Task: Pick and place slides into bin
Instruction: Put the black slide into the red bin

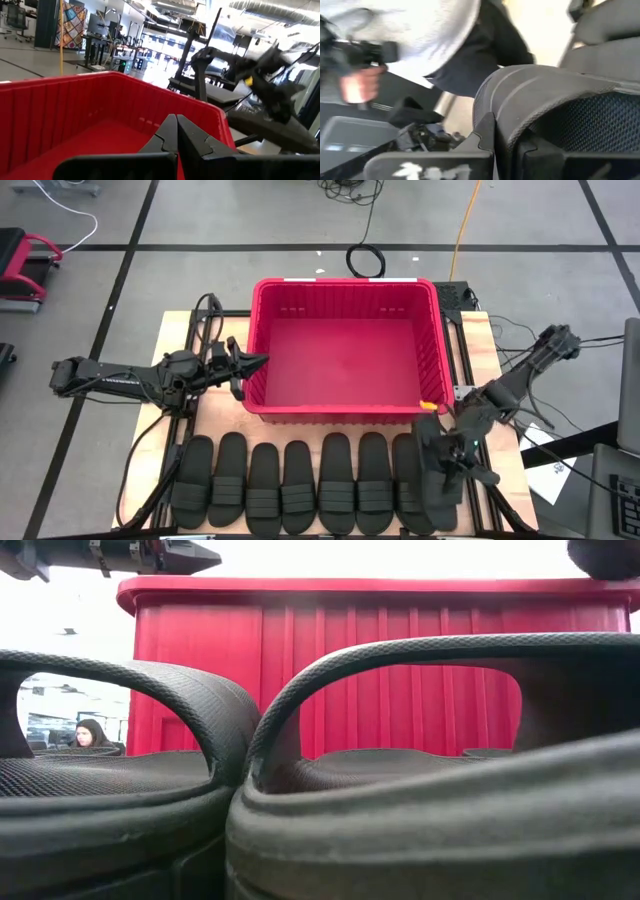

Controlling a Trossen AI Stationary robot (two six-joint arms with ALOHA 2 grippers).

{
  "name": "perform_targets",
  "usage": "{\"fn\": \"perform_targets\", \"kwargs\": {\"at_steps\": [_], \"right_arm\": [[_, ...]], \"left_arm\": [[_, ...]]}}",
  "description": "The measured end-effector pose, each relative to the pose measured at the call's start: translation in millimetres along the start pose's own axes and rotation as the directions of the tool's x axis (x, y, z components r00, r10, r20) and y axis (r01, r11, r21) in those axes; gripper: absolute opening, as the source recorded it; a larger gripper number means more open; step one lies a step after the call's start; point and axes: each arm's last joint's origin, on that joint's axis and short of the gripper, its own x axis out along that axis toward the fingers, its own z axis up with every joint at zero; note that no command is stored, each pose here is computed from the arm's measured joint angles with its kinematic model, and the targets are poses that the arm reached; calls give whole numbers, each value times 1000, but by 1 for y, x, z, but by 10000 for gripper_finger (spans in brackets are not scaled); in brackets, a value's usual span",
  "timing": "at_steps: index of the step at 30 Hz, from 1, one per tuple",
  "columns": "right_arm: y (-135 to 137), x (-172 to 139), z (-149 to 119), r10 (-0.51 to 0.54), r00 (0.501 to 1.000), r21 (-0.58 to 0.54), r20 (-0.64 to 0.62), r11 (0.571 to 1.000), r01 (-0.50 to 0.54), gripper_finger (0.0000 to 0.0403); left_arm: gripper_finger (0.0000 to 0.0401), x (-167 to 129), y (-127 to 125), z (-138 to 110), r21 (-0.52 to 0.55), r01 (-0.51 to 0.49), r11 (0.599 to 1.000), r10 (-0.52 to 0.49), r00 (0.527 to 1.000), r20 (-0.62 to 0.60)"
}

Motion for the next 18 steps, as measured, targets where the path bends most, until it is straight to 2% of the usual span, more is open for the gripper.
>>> {"fn": "perform_targets", "kwargs": {"at_steps": [4, 9, 12, 15, 18], "right_arm": [[2, -23, 27, -135, 991, -32, -15, 990, 135, 4], [-3, -58, 61, -319, 942, -50, 106, 944, 325, 4], [-9, -84, 76, -460, 866, -59, 197, 876, 479, 4], [-16, -114, 82, -612, 753, -16, 241, 774, 633, 4], [-20, -142, 87, -674, 682, -2, 284, 711, 704, 4]], "left_arm": [[1, 0, 1, -2, 8, -5, 1000, 5, 1000, -18], [1, 0, 1, -2, 9, -5, 1000, 5, 1000, -17], [1, 0, 0, -2, 9, -5, 1000, 5, 1000, -17], [1, 0, 0, -2, 10, -5, 1000, 5, 1000, -17], [1, 0, 0, -2, 21, -4, 1000, 5, 1000, -17]]}}
